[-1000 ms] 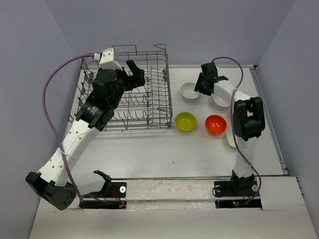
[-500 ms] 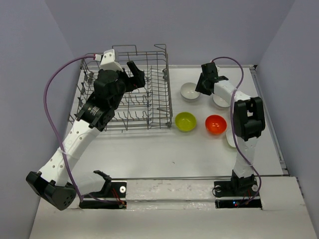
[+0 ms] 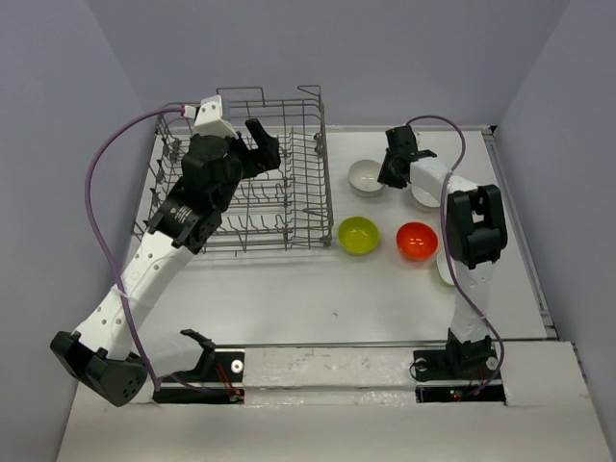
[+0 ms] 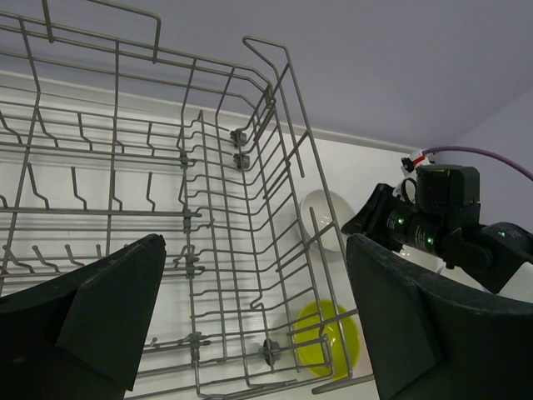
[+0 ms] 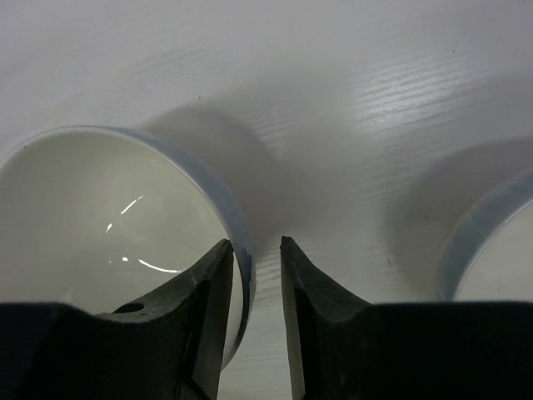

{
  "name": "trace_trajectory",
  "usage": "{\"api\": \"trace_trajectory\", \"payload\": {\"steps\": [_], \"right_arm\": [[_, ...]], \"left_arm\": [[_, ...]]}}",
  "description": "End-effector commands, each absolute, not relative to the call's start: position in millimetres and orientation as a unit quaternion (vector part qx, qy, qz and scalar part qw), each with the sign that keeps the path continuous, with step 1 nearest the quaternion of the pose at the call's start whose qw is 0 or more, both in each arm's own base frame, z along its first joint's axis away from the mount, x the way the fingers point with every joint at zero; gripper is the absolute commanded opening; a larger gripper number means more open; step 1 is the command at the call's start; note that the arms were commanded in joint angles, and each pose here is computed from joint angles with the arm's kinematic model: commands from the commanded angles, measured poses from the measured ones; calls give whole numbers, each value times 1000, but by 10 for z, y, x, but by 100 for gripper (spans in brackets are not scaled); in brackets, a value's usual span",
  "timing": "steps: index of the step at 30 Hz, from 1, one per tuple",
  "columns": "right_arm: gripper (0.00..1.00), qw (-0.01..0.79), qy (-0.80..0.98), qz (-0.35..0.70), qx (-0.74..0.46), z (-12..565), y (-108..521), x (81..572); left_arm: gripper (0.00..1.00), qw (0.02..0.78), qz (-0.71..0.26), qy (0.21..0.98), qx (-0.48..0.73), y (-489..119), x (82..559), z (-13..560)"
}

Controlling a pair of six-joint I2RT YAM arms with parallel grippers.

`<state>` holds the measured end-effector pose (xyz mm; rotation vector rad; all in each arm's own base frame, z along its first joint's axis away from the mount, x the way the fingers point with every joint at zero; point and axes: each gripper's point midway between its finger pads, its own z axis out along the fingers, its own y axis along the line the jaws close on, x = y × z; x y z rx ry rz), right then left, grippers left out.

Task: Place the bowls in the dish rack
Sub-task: Pick up the bowl from the center of the board, then pass from the right arm to the left

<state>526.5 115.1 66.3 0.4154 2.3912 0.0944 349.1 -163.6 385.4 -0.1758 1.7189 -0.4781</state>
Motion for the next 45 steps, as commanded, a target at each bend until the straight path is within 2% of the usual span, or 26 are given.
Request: {"api": "trace_trajectory", "payload": {"steps": [1, 5, 11, 17, 33, 45], "right_arm": [[33, 360, 918, 35, 160, 708, 1184, 5303], [22, 366, 916, 38, 160, 768, 1189, 5321], [18, 377, 912, 43, 158, 888, 1200, 5353], [1, 393, 904, 58, 156, 1079, 1237, 5386], [1, 470, 865, 81, 158, 2015, 1218, 5461], [1, 526, 830, 86, 162, 2835, 1104, 5302]], "left_arm": [[99, 641, -209, 734, -81, -1593, 3461, 3958], [99, 640, -207, 735, -82, -1587, 3473, 3940], [99, 638, -207, 737, -81, -1600, 3477, 3922], [99, 636, -204, 740, -79, -1615, 3511, 3902], [99, 627, -208, 748, -67, -1751, 3640, 3917], [99, 617, -200, 760, -51, -1871, 3806, 3969]]}}
